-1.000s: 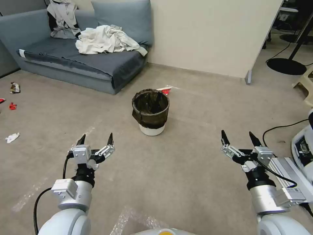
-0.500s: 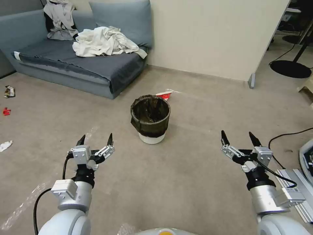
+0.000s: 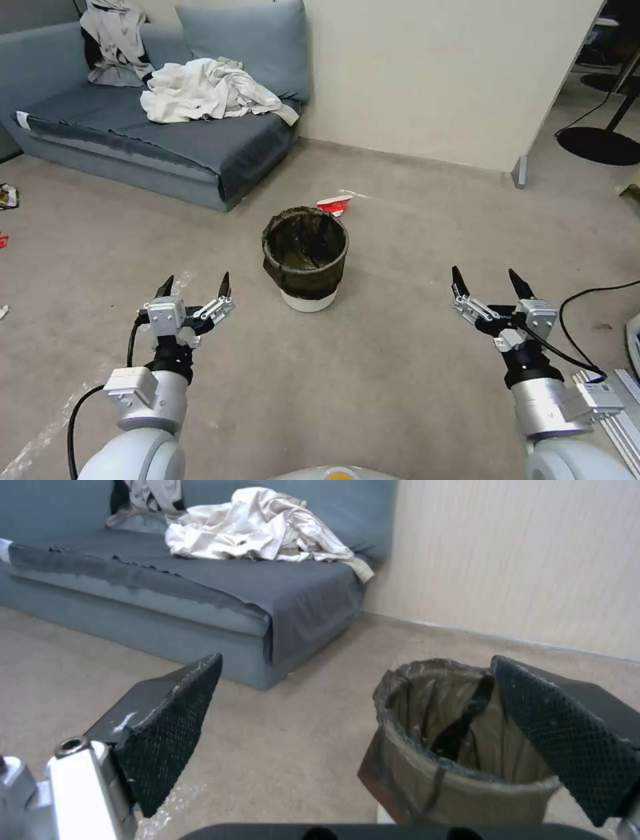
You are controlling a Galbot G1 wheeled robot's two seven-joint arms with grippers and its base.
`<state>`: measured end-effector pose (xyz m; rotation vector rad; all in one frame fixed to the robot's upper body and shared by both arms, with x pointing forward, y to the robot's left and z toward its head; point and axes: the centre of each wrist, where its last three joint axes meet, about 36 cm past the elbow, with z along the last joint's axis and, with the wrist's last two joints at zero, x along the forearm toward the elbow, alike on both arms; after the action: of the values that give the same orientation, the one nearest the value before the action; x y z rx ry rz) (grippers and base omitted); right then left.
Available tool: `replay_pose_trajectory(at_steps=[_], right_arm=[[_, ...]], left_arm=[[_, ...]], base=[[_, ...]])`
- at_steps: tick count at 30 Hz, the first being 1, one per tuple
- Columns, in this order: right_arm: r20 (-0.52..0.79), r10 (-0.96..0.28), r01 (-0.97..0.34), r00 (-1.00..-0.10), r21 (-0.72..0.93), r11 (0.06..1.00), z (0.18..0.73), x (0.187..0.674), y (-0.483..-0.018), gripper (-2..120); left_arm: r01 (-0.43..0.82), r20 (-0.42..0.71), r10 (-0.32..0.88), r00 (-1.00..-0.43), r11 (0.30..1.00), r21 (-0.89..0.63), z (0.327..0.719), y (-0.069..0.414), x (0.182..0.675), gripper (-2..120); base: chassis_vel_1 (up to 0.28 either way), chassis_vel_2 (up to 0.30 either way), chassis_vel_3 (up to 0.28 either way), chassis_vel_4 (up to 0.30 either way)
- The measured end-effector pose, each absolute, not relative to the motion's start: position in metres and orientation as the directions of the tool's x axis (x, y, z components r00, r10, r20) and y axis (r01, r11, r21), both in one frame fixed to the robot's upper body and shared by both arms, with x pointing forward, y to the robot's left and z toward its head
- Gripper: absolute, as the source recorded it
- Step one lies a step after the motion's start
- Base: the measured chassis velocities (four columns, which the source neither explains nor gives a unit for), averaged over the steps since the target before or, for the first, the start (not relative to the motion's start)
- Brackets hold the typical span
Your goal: Pick up the trash can from the floor.
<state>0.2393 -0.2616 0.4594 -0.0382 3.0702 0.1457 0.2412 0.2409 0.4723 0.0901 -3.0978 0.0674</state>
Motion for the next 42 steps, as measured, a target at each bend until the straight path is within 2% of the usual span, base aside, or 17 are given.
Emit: replay_pose_trajectory(at_steps=[34,38,41,42], right_arm=[[-0.069,-0.029,-0.037,-0.997,0.111,0.993,0.451,0.249,-0.258,100],[-0.085,-0.032,-0.041,-0.996,0.105,0.994,0.449,0.251,-0.258,100],[-0.097,-0.037,-0.047,-0.995,0.102,0.994,0.447,0.251,-0.259,100],[-0.097,-0.037,-0.047,-0.995,0.102,0.994,0.447,0.251,-0.259,100]], left_arm=[[-0.051,0.054,-0.049,-0.997,0.998,-0.041,0.46,0.244,0.256,100],[-0.04,0.086,-0.033,-0.996,0.996,-0.083,0.455,0.243,0.264,100],[-0.016,0.199,0.021,-0.98,0.984,-0.179,0.449,0.242,0.286,100],[-0.016,0.199,0.021,-0.98,0.984,-0.179,0.449,0.242,0.286,100]], base=[[-0.112,0.113,0.11,-0.11],[-0.009,0.016,0.004,-0.011],[0.0,0.0,0.0,0.0],[0.0,0.0,0.0,0.0]])
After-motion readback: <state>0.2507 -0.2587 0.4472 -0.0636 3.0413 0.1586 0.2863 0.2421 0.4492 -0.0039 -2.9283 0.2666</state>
